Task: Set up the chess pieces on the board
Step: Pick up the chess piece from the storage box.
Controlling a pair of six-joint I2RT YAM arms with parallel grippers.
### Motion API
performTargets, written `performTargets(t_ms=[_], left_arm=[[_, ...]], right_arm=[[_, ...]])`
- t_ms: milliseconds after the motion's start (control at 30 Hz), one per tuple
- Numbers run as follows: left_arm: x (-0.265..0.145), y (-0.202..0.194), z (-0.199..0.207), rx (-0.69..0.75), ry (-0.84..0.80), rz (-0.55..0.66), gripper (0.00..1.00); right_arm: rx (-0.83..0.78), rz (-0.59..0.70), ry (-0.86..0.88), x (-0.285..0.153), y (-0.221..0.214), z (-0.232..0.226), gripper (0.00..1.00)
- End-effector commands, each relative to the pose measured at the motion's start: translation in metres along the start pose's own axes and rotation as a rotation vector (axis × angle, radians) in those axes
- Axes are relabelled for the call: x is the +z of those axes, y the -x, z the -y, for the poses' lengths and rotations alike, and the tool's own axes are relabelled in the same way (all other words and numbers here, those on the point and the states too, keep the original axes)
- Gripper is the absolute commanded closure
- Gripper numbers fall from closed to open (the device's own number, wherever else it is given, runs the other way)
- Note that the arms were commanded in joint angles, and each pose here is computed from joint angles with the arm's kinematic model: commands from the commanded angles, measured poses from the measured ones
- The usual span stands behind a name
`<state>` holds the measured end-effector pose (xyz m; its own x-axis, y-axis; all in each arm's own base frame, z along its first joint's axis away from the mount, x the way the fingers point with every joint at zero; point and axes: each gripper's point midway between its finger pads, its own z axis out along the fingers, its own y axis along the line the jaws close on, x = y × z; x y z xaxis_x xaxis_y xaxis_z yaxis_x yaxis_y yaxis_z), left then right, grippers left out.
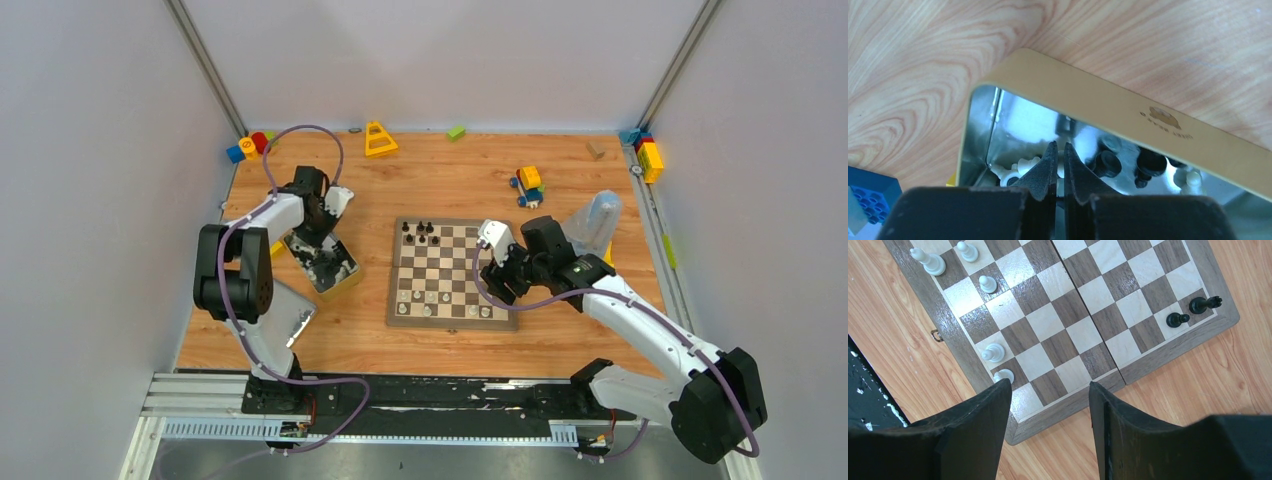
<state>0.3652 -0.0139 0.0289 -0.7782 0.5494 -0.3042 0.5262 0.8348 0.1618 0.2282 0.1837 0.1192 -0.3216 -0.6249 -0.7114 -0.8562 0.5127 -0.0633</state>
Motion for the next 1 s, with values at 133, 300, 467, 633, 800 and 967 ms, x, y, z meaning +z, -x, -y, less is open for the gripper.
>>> performTargets(t_ms=[133, 300, 467, 633, 800, 967], left_arm=[[-0.043, 0.011, 0.007, 0.027, -0.011, 0.132, 0.97], [-0.061, 0.016, 0.014, 0.031, -0.028, 0.207, 0.99], [-0.075, 0.026, 0.029, 0.032, -0.107, 0.270, 1.00], [-0.107, 0.047, 0.055, 0.073, -0.238, 0.393, 1.00], [-0.145, 0.074, 0.095, 0.219, -0.273, 0.500, 1.00], [-0.173, 0.106, 0.165, 0.439, -0.321, 0.553, 1.00]], right_arm=[[0.008, 0.018, 0.005, 0.001, 0.005, 0.001, 0.41], [0.008, 0.014, 0.007, 0.002, 0.004, 0.001, 0.41], [0.009, 0.014, 0.005, 0.001, 0.004, 0.001, 0.42], [0.020, 0.041, -0.015, -0.004, 0.013, 0.006, 0.42], [0.108, 0.096, -0.074, -0.019, 0.025, 0.037, 0.42], [0.213, 0.124, -0.186, -0.039, 0.023, 0.080, 0.42]])
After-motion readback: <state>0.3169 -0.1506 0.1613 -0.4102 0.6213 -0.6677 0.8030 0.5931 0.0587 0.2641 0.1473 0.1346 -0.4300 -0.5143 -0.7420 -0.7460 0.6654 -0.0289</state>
